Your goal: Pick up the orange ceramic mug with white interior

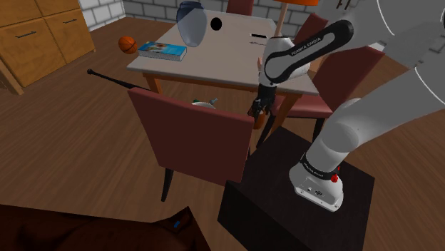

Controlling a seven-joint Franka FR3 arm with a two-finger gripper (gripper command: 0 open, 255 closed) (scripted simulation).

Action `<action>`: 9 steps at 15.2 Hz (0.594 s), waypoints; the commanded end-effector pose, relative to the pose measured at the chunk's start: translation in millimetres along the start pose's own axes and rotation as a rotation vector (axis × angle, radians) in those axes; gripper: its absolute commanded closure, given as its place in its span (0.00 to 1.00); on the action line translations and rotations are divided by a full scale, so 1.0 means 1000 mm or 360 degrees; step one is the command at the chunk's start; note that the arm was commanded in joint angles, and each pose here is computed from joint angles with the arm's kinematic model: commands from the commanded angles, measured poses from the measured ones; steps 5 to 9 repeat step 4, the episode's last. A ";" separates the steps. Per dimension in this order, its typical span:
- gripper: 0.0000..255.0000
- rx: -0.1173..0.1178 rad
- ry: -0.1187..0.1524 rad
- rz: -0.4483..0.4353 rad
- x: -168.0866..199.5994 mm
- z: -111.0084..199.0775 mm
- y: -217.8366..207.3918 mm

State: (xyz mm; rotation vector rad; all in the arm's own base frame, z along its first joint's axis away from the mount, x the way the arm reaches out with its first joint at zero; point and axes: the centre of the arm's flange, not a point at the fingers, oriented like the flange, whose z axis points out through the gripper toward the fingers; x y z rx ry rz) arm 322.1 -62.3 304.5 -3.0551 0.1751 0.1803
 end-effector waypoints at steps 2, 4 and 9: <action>1.00 0.0000 0.0000 0.0000 -0.001 -0.016 -0.001; 1.00 0.0000 0.0000 0.0000 -0.001 -0.017 -0.001; 1.00 0.0000 0.0000 0.0000 -0.001 -0.017 -0.001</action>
